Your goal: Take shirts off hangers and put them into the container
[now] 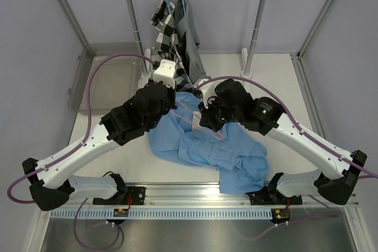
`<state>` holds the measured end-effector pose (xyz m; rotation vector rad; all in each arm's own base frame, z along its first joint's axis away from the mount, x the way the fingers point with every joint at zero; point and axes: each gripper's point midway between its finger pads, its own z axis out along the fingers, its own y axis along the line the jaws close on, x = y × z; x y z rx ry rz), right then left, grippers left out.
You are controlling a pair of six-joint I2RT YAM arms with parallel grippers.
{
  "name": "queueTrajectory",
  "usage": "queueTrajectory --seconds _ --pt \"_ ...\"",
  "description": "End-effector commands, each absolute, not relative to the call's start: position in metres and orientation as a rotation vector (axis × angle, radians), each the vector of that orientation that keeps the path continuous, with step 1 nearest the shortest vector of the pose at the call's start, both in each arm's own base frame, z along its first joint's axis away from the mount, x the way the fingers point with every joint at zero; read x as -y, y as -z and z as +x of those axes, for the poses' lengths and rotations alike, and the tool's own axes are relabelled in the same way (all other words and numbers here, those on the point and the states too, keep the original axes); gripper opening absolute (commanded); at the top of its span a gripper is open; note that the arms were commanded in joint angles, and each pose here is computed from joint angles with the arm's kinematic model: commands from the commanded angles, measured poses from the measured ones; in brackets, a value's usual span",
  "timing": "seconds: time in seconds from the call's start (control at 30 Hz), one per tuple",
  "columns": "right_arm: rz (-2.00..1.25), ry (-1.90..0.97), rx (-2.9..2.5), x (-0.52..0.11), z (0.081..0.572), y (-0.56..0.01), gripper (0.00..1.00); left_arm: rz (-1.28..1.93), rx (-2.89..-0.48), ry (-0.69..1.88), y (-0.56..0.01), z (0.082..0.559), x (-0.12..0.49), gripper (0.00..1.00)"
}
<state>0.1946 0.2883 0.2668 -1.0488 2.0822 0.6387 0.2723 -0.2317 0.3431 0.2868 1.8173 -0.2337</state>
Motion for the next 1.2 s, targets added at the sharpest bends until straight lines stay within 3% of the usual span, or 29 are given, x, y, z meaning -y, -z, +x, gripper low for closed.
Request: queueTrajectory --seconds 0.0,0.03,0.07,0.17,0.2,0.27,0.3,0.47,0.83,1.17 --pt "-1.066 -0.668 -2.027 -0.291 0.189 -0.276 0.0 0.246 -1.767 0.299 -0.367 0.274 0.237 0.0" --pt "-1.058 -0.664 -2.027 -0.289 0.189 -0.277 0.0 0.245 -1.763 0.312 -0.369 0.272 0.236 0.0" --pt "-1.05 -0.661 -2.024 -0.286 0.188 -0.277 0.0 0.256 -1.765 0.33 -0.368 0.27 0.238 0.1" --pt "-1.013 -0.67 -2.0 -0.28 0.185 -0.282 0.0 0.26 -1.761 0.36 -0.369 0.263 0.235 0.3" --pt "-1.002 -0.679 -1.984 -0.28 0.185 -0.286 0.0 0.273 -1.765 0.376 -0.365 0.26 0.236 0.44" --pt "-0.99 -0.691 -1.97 -0.278 0.183 -0.291 0.0 0.268 -1.751 0.418 -0.371 0.253 0.232 0.56" --pt "-0.99 -0.689 -1.972 -0.276 0.182 -0.291 0.0 0.271 -1.749 0.43 -0.371 0.251 0.231 0.69" --pt "-0.933 -0.647 -2.011 -0.26 0.179 -0.287 0.0 0.303 -1.731 0.529 -0.374 0.23 0.226 0.98" --pt "-0.635 -0.487 -1.91 -0.18 0.175 -0.341 0.0 0.332 -1.796 0.62 -0.343 0.217 0.21 0.99" --pt "-0.252 -0.229 -1.819 -0.101 0.192 -0.406 0.0 0.185 -1.959 0.589 -0.306 0.26 0.158 0.99"
